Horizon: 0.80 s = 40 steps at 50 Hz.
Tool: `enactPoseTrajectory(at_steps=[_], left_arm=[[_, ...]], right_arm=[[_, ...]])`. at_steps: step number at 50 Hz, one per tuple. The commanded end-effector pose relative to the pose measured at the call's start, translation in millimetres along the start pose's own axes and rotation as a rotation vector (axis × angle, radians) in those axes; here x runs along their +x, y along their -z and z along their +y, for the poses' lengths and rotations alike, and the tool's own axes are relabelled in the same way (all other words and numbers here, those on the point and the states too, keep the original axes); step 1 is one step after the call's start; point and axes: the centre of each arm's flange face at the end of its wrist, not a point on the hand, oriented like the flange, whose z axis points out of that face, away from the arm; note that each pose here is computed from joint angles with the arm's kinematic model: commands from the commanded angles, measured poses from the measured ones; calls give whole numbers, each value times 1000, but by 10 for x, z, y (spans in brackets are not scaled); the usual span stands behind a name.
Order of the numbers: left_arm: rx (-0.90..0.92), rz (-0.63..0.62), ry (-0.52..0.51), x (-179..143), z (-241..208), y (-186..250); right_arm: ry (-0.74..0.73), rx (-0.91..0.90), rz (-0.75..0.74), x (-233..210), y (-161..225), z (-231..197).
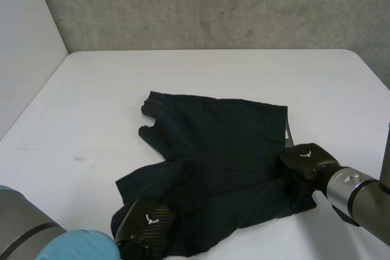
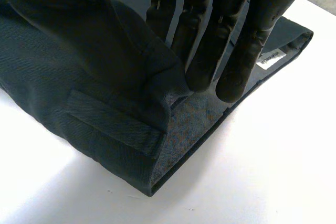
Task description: Fold the shorts.
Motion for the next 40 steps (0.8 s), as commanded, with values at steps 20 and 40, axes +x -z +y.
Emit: enactPoseTrajectory(at_steps=[20, 40], left_arm=[[94, -167, -79, -742, -719, 567], [174, -138, -35, -1014, -1012, -441]], right_arm=[[297, 59, 48, 0, 852, -534], [307, 3, -9, 74, 418, -618]])
